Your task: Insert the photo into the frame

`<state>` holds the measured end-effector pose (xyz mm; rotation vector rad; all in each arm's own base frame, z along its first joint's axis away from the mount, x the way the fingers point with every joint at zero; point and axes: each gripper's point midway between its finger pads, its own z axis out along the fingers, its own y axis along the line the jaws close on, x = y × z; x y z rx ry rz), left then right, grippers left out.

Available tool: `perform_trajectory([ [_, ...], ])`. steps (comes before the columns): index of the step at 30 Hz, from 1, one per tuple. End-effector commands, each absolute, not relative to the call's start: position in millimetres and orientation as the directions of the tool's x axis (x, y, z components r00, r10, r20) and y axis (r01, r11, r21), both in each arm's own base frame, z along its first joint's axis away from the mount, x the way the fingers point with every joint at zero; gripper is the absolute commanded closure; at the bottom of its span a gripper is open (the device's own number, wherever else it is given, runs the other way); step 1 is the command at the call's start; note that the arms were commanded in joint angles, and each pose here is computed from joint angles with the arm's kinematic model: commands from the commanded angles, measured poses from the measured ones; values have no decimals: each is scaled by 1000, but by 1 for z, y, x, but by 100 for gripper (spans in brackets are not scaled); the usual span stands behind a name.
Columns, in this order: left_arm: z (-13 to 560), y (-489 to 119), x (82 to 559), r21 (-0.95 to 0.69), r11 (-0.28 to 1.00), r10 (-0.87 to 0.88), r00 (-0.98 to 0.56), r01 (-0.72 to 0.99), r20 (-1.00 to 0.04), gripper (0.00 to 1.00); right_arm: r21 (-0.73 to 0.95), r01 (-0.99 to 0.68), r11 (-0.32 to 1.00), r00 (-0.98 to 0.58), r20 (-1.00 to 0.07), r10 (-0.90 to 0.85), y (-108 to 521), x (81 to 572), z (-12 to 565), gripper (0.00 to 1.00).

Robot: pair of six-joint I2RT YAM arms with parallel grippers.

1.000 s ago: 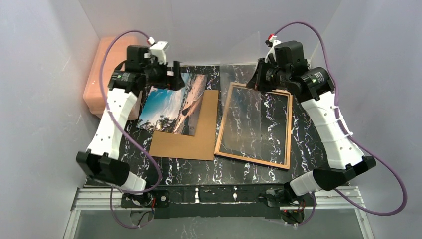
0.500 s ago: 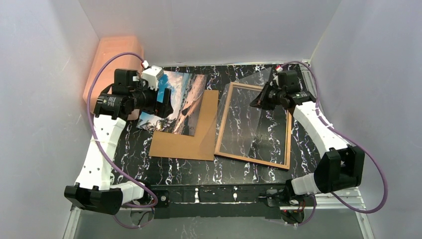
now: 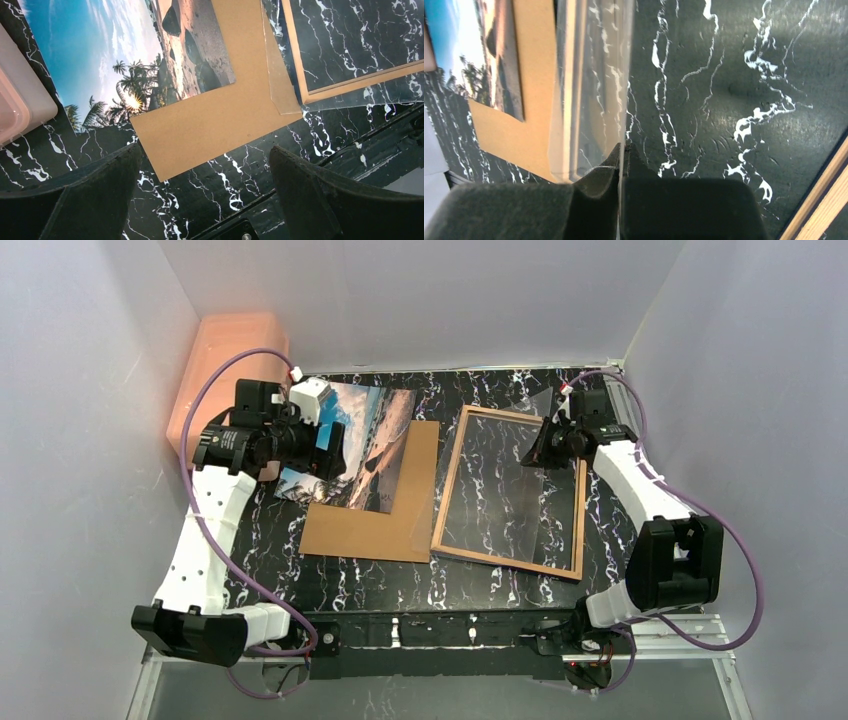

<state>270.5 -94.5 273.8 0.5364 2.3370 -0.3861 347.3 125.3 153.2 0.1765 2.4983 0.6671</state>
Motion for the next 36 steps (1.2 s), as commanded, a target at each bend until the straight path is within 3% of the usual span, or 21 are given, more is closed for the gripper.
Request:
perform_trajectory([
  [1, 267, -90, 264, -124, 877, 274, -695, 465, -664, 1, 447, 4, 894, -860, -455, 231, 112, 337, 130, 95],
  [10, 259, -93, 257, -151, 865, 277, -708, 478, -650, 2, 502, 81, 861, -857, -406, 317, 107, 330, 100, 94],
  [17, 256, -96, 259, -171, 860, 275, -718, 481, -639, 2, 541, 87, 836, -808, -452, 377, 95, 343, 107, 99],
  [27, 254, -102, 257, -204, 846, 275, -732, 492, -624, 4, 432, -26, 901, -768, -585, 258, 79, 366, 125, 99],
  [36, 255, -104, 252, -219, 834, 284, -734, 506, -616, 5, 340, -47, 939, -784, -595, 176, 67, 374, 117, 99],
])
